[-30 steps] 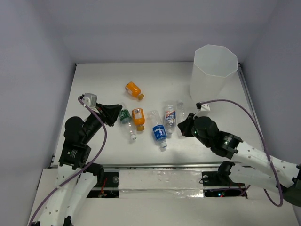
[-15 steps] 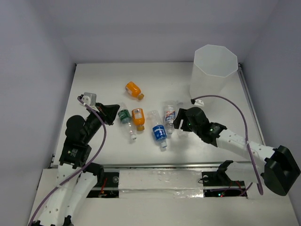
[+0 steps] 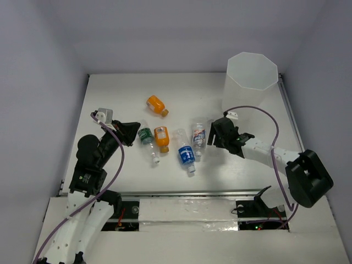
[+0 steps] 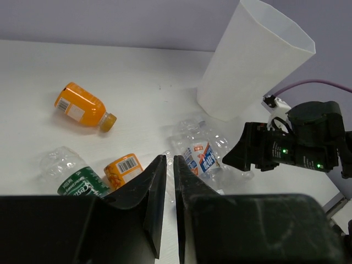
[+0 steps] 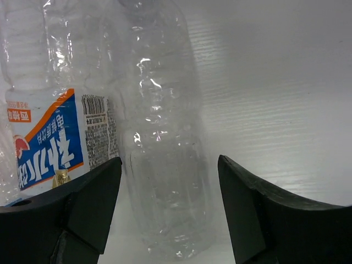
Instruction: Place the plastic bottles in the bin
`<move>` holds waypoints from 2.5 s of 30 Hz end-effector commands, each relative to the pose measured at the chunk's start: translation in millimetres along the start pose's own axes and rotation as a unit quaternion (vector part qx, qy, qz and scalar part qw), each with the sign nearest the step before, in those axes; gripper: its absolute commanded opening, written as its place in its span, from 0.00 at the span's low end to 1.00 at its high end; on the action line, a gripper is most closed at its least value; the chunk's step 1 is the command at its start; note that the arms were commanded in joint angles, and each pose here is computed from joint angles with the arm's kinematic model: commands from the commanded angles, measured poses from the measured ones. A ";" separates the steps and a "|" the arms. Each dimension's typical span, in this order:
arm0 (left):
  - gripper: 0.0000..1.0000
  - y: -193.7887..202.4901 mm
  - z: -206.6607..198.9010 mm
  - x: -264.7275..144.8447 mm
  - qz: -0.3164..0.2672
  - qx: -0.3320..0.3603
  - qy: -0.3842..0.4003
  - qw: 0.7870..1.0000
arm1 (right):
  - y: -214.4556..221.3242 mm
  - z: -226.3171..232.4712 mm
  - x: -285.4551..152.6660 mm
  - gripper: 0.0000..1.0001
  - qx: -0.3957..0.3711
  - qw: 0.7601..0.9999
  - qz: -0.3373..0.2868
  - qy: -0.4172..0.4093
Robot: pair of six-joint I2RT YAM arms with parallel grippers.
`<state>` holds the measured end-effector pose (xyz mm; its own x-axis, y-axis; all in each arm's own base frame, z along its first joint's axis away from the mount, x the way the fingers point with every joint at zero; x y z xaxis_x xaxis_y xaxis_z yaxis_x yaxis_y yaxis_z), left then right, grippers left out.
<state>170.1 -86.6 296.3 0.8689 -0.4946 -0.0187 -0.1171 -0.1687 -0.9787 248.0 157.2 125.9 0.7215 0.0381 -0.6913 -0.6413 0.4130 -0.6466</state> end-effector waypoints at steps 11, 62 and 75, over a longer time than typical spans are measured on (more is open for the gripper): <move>0.21 -24.0 -2.2 -1.7 -0.038 0.007 -0.008 0.999 | -6.1 15.9 9.6 0.75 -0.021 0.999 0.023 -0.010; 0.83 143.6 50.4 44.7 0.179 -0.144 -0.273 0.934 | -342.1 34.3 -142.4 0.45 0.062 0.888 -0.455 0.031; 0.84 170.1 63.0 50.2 0.203 -0.123 -0.306 0.922 | -340.5 31.7 -78.1 0.68 0.051 0.910 -0.407 0.058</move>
<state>217.1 -86.1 114.0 0.8006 -0.0173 -0.5989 -0.5752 -0.3021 -0.7602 426.0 45.8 389.0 0.9099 -0.4044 -0.0922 0.0455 0.3182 -0.9469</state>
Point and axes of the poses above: each gripper's point midway between its finger pads, its own x axis out along the fingers, its own z axis along the line the jaws close on, y = z × x, the point moved 8 cm from there along -x, back along the fingers, and after that the axes turned 12 degrees about x, right-handed, at the moved point
